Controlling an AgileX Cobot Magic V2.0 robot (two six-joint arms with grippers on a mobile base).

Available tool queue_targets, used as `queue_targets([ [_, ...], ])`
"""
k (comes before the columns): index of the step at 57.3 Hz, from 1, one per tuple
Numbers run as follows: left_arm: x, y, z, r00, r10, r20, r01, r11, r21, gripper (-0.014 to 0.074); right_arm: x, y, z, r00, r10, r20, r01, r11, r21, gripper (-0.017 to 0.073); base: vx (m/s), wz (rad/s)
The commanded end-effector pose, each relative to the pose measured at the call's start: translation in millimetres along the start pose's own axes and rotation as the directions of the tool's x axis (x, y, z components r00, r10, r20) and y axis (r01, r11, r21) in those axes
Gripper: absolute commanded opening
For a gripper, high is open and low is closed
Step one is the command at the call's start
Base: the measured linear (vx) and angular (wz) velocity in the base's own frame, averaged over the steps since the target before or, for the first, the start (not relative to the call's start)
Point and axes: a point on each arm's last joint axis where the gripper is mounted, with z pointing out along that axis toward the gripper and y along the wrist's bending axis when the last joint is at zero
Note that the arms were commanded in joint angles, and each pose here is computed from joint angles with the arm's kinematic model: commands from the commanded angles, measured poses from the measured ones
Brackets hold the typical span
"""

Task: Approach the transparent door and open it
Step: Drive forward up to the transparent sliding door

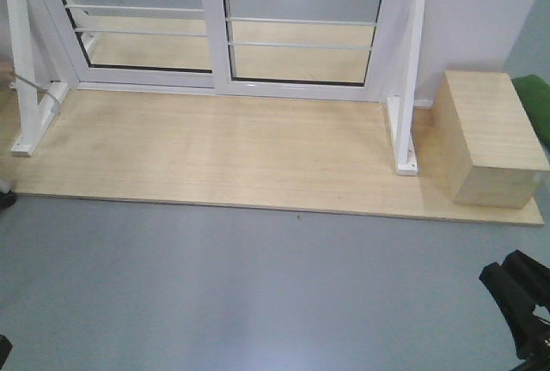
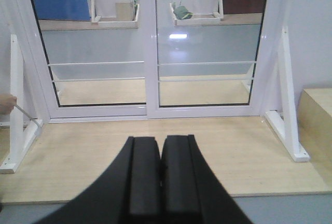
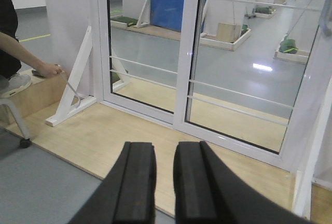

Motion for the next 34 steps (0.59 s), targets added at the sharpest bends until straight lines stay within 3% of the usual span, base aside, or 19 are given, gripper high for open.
queue_targets([
  [1, -3.7, -0.2, -0.2, 0.997, -0.009, 0.080, 0.008, 1.000, 0.005, -0.0006, -7.0, -0.5, -1.2, 0.995, -0.008, 0.095, 0.008, 1.000, 0.009, 0.0217, 0.50, 0.25],
  [34, -3.7, -0.2, -0.2, 0.997, -0.009, 0.080, 0.008, 1.000, 0.005, -0.0006, -7.0, -0.5, -1.2, 0.995, -0.008, 0.095, 0.008, 1.000, 0.009, 0.0217, 0.49, -0.05],
])
